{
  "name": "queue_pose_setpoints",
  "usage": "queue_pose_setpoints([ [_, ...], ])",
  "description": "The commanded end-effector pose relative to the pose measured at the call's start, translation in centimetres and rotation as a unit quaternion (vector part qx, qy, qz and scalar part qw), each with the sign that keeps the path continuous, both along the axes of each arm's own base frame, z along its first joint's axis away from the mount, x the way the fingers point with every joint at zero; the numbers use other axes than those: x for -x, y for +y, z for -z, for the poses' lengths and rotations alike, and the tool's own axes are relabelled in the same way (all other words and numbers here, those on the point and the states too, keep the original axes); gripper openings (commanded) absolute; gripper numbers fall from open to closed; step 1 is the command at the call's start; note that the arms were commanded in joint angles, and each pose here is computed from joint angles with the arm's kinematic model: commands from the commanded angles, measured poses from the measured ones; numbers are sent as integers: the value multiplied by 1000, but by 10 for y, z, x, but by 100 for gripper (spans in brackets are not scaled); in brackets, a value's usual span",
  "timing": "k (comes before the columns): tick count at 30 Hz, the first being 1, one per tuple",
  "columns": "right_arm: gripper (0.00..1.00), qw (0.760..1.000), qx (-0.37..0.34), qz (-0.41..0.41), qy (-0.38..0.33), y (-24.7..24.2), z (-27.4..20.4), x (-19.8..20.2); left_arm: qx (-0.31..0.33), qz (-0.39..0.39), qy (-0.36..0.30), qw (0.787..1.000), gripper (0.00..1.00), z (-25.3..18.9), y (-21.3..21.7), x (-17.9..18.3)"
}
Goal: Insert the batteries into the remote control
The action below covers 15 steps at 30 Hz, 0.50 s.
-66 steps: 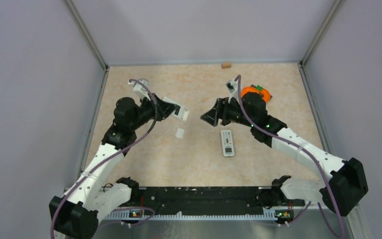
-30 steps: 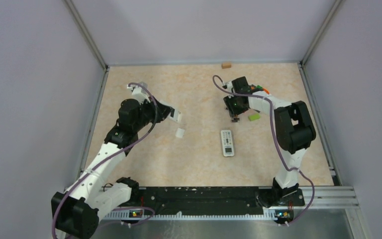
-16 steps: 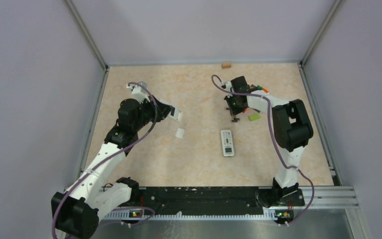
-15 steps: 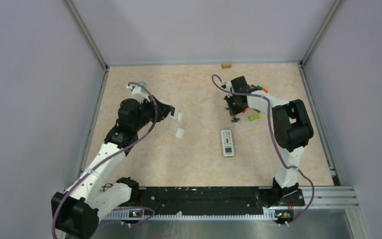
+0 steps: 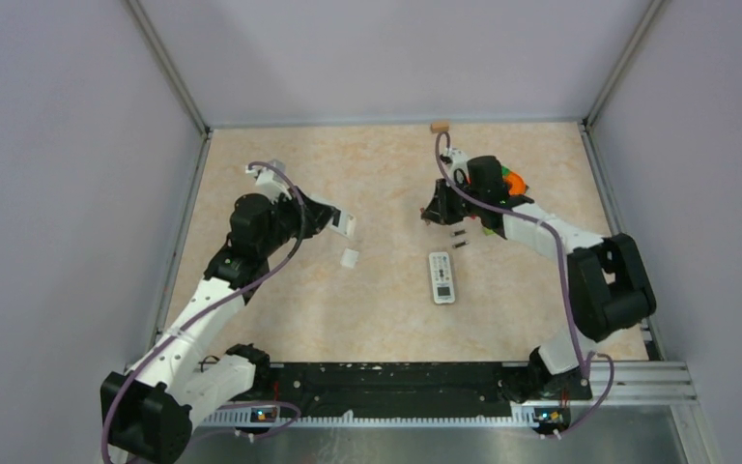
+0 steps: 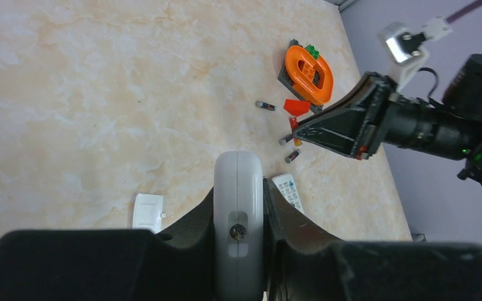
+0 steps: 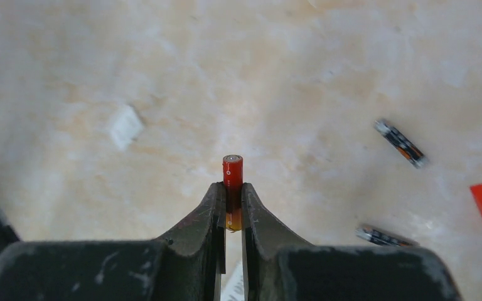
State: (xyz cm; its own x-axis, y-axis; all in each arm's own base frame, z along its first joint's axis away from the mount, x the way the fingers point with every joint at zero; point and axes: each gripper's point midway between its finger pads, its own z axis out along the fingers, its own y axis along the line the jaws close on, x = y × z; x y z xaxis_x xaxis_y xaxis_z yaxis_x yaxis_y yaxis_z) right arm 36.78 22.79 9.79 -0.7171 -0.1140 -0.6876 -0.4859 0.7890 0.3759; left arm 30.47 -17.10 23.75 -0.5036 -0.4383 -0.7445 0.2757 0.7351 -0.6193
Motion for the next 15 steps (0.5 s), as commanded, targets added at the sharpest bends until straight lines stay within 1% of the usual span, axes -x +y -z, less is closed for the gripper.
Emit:
queue_pose_setpoints([
  [1, 7, 975, -159, -80, -135, 45, -112, 19, 32, 14, -50, 998, 0, -30, -6, 1],
  [4, 8, 959, -185, -120, -177, 57, -138, 44, 44, 30, -58, 997, 0, -35, -11, 4],
  [8, 9, 929, -214, -171, -249, 72, -174, 76, 65, 58, -70, 994, 0, -47, -21, 8],
  [12, 7, 908, -218, -162, -320, 74, -201, 95, 87, 113, -90, 986, 0, -62, -35, 19],
  [15, 7, 896, -209, -149, -363, 72, -219, 103, 98, 145, -87, 981, 0, -68, -44, 26],
])
